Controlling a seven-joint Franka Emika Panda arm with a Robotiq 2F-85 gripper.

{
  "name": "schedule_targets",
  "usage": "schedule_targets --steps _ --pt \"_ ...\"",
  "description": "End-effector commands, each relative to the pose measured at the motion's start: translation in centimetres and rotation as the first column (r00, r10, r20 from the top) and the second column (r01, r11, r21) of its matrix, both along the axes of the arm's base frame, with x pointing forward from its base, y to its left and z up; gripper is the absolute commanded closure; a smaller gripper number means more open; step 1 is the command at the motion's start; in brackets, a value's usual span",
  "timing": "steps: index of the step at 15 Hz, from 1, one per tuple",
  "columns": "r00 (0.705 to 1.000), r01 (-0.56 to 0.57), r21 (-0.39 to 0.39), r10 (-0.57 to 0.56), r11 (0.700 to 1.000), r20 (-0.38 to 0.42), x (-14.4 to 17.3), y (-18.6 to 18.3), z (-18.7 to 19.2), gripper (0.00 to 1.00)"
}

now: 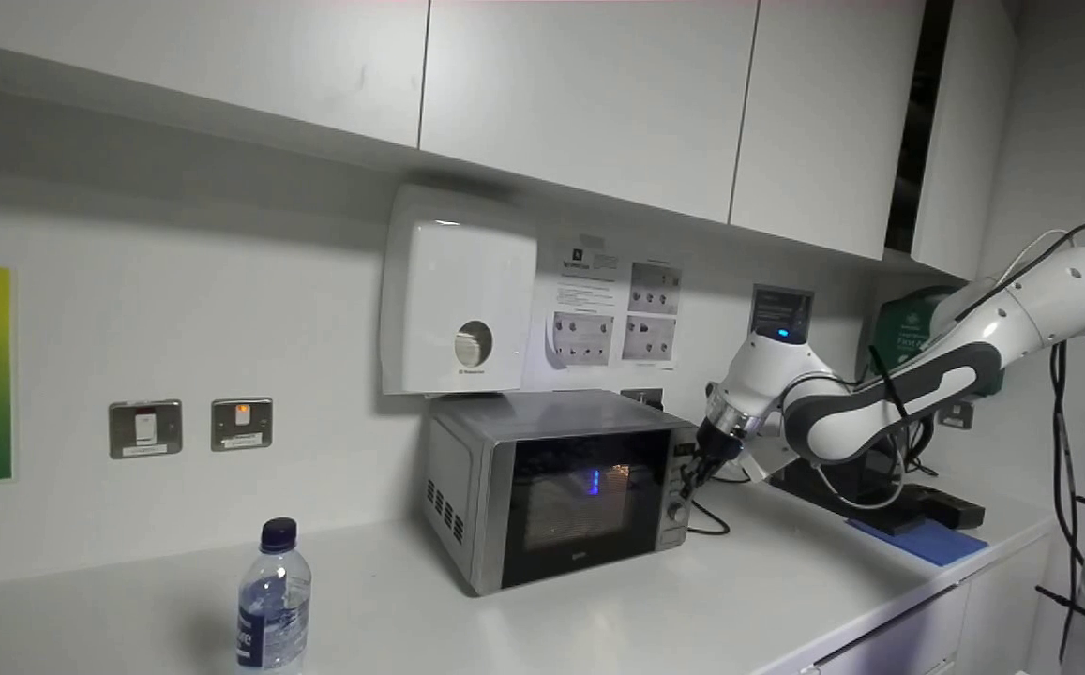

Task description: Turn on the microwave light, then turn it off

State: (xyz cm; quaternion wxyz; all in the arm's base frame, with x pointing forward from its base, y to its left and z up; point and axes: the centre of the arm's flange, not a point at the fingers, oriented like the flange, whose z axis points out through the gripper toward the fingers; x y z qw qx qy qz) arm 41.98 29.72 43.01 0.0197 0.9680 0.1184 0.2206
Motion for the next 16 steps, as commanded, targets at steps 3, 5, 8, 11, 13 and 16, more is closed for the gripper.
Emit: schedule_targets --steps 3,5,8,11,13,16 --pt "0.997 0.042 -0.035 -0.039 0.999 0.065 -0.6 0.0 0.0 1.00" --pt "0.989 0.086 -0.054 -0.079 0.995 0.127 -0.9 0.2 -0.2 1.00" --pt "0.977 0.139 -0.048 -0.130 0.989 0.169 -1.3 0.5 -0.7 1.00" --pt "0.973 0.160 -0.026 -0.154 0.987 0.171 -1.5 0.8 -1.2 1.00" --pt "0.972 0.171 -0.014 -0.166 0.985 0.168 -1.7 0.8 -1.4 1.00" --pt "0.970 0.180 -0.002 -0.177 0.984 0.167 -1.6 1.0 -1.7 1.00"
